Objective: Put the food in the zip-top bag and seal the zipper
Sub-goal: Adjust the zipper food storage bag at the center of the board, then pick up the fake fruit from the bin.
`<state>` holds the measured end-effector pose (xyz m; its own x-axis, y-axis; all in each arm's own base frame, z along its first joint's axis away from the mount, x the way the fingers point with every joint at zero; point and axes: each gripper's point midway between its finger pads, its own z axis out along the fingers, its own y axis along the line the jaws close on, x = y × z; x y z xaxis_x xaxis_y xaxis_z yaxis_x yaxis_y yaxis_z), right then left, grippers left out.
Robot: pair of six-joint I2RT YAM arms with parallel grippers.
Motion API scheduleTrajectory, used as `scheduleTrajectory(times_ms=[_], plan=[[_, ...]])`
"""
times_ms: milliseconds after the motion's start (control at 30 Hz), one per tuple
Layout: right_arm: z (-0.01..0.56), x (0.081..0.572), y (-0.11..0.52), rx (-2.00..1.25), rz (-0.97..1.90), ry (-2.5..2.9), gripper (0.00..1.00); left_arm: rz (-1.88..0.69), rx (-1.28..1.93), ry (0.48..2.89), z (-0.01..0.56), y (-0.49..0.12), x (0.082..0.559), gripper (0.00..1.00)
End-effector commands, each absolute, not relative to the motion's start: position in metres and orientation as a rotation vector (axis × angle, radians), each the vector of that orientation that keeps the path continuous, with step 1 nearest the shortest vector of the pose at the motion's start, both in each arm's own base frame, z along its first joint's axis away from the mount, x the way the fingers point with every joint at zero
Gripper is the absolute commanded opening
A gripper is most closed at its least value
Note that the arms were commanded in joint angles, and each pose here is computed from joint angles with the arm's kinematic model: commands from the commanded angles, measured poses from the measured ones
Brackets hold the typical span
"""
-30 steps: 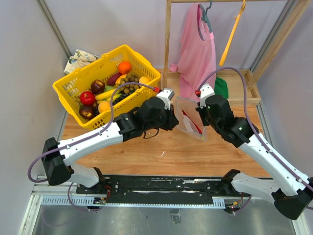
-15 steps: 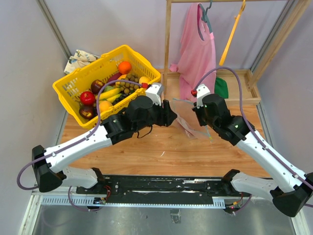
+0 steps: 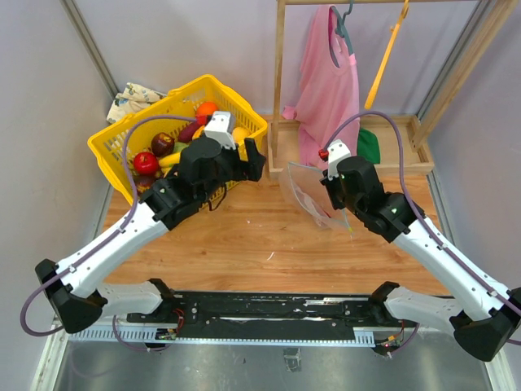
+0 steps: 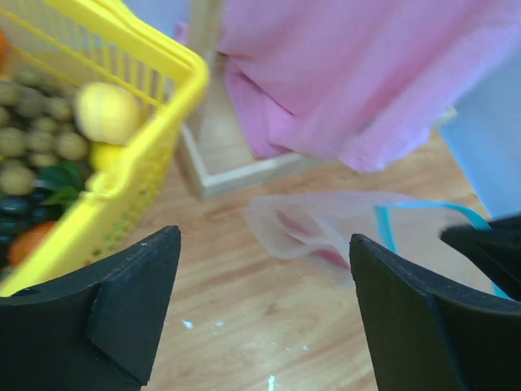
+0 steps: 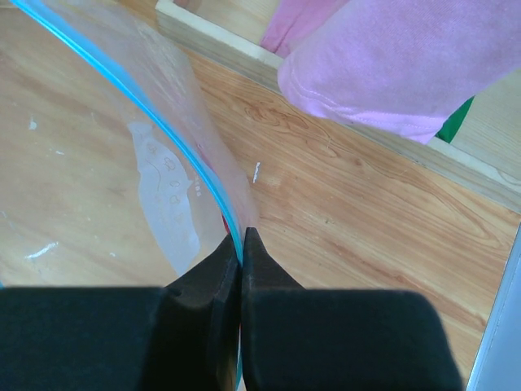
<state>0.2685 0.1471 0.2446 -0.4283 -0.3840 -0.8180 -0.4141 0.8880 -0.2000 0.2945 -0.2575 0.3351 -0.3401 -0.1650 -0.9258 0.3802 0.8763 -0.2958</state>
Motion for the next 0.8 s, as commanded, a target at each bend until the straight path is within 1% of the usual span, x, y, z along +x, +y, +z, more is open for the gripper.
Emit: scheduleTrajectory(times_ms=[0, 67, 100, 467, 767], plan=[[0.258, 0.272, 0.138, -0.535, 0.008, 2.032, 0.01, -0.379, 0.078, 1.767, 0.363, -0.206, 0.317, 0.92], [0.257, 0.272, 0.138, -0.537, 0.006, 2.034, 0.01, -0.31, 0.043, 1.76, 0.364, -0.187, 0.327, 0.98], [0.256, 0.273, 0.139, -0.539, 0.006, 2.035, 0.01, -0.281, 0.03, 1.759, 0.364, -0.177, 0.333, 0.99], [0.255, 0.276, 0.138, -0.555, -0.024, 2.039, 0.01, -0.006, -0.163, 1.799, 0.344, -0.079, 0.406, 0.99], [0.251, 0.278, 0.139, -0.566, -0.03, 2.042, 0.01, 0.063, -0.405, 1.892, 0.29, -0.009, 0.463, 0.99]])
